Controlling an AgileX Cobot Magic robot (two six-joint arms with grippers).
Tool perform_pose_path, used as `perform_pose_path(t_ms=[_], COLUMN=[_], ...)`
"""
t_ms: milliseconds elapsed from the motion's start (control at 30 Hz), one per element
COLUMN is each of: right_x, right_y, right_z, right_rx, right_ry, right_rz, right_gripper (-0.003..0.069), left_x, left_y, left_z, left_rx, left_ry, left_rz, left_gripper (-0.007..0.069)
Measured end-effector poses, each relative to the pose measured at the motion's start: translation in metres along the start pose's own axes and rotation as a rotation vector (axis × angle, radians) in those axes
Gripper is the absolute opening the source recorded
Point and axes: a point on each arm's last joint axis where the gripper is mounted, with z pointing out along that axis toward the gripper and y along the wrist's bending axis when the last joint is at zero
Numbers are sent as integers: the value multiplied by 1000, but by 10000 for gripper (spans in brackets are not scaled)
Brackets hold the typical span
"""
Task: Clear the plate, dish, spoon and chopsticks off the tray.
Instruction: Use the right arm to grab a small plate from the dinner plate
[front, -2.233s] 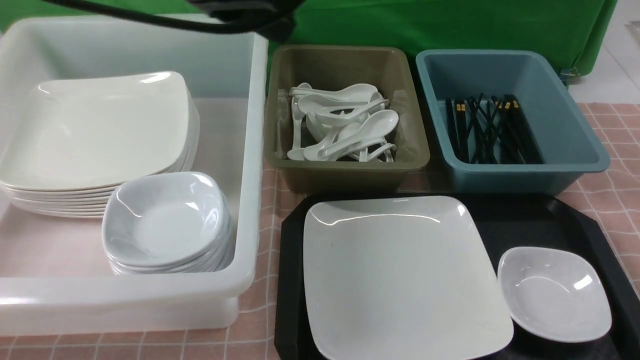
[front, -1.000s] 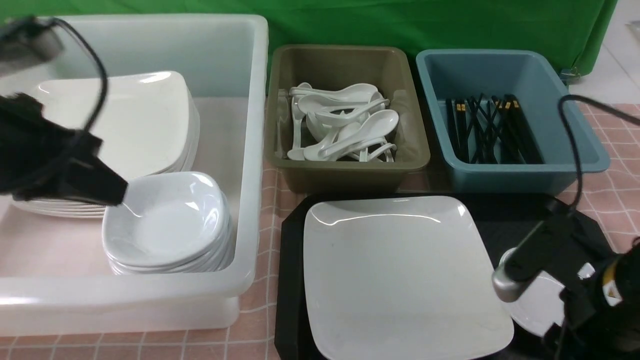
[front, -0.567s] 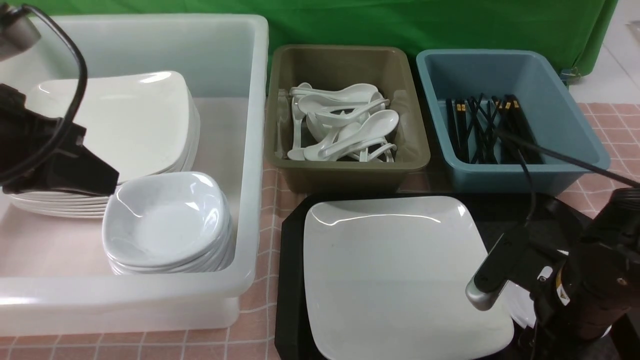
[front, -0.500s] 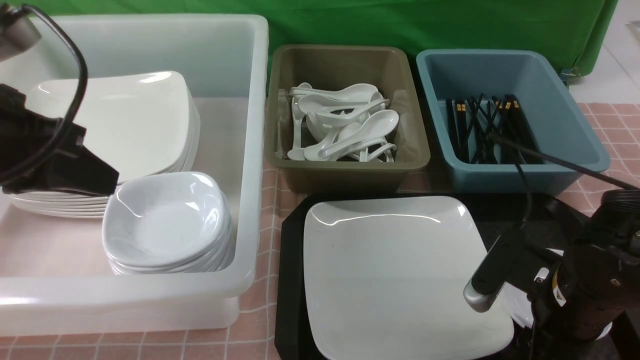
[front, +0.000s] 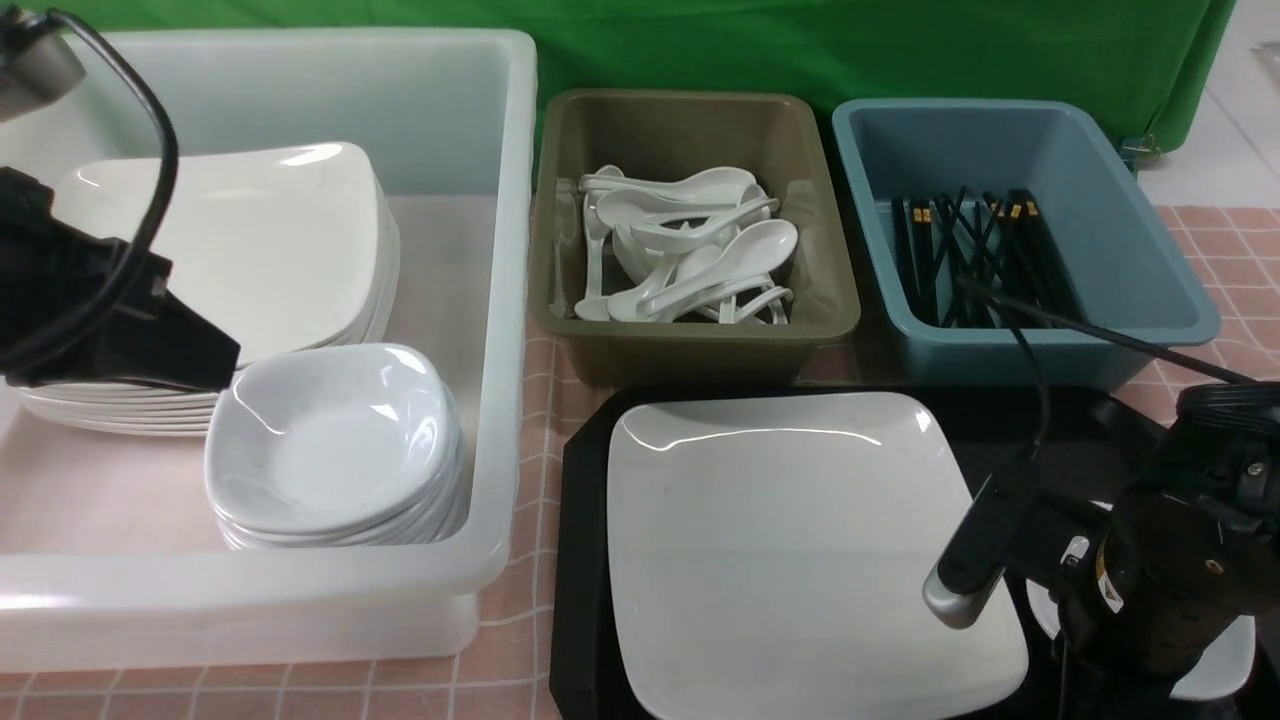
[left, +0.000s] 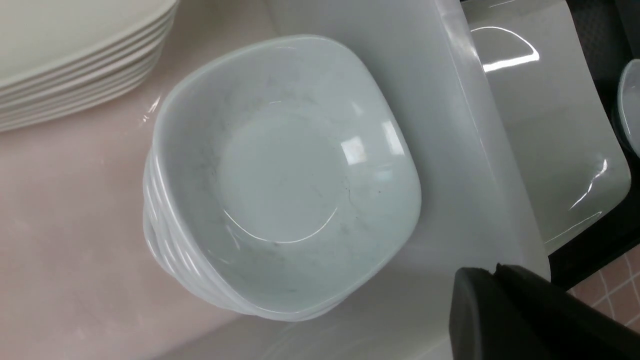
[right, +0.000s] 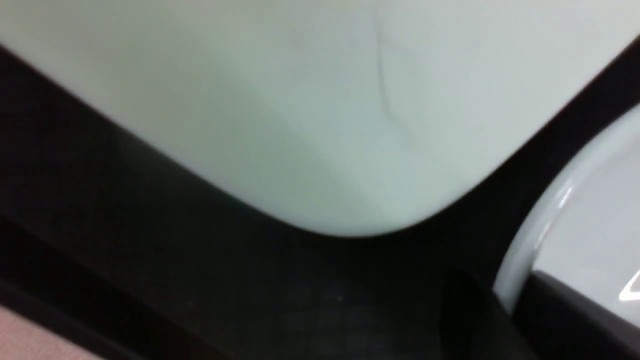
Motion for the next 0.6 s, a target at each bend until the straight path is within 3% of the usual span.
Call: perform_pose_path(t_ms=[367, 600], right_x=[20, 37], right_y=[-8, -13], right_z=[-55, -112], right_rx=[67, 73], right_ry=[-172, -343], right_rz=[79, 174], right_gripper=[90, 88], left_x=[0, 0], left_y=[0, -1], left_z=[0, 0], left_rx=[5, 6], left_ry=[-3, -3], left_rz=[0, 0], left_gripper=[18, 18])
